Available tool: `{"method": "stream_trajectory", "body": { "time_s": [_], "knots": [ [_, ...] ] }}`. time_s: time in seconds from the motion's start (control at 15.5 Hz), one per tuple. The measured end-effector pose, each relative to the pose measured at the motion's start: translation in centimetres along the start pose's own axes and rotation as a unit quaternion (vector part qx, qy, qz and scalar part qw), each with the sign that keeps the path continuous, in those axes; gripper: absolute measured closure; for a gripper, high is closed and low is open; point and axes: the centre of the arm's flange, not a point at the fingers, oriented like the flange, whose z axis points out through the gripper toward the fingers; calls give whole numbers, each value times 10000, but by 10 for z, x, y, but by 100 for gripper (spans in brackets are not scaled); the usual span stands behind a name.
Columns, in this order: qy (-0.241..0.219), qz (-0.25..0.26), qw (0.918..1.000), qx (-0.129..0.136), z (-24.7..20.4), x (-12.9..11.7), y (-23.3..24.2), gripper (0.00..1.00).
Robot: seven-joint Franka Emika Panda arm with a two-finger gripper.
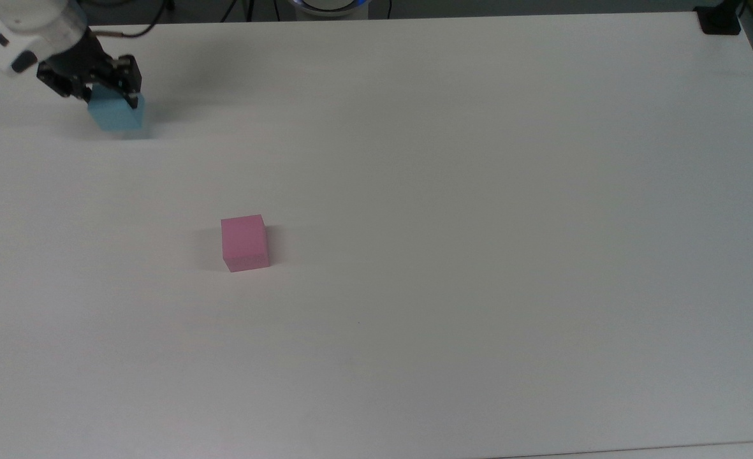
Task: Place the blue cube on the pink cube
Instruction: 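Lift the light-blue cube and carry it toward the pink cube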
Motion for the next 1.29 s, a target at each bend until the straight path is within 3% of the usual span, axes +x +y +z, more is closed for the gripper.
{"method": "stream_trajectory", "body": {
  "time_s": [0.26, 0.64, 1.29],
  "knots": [
    [52, -89, 9998, 141, -59, -9, -17, 38],
    [60, -60, 9997, 230, -134, 3, -70, 38],
    [399, 189, 9989, 132, -168, 48, -146, 38]
  ]
}}
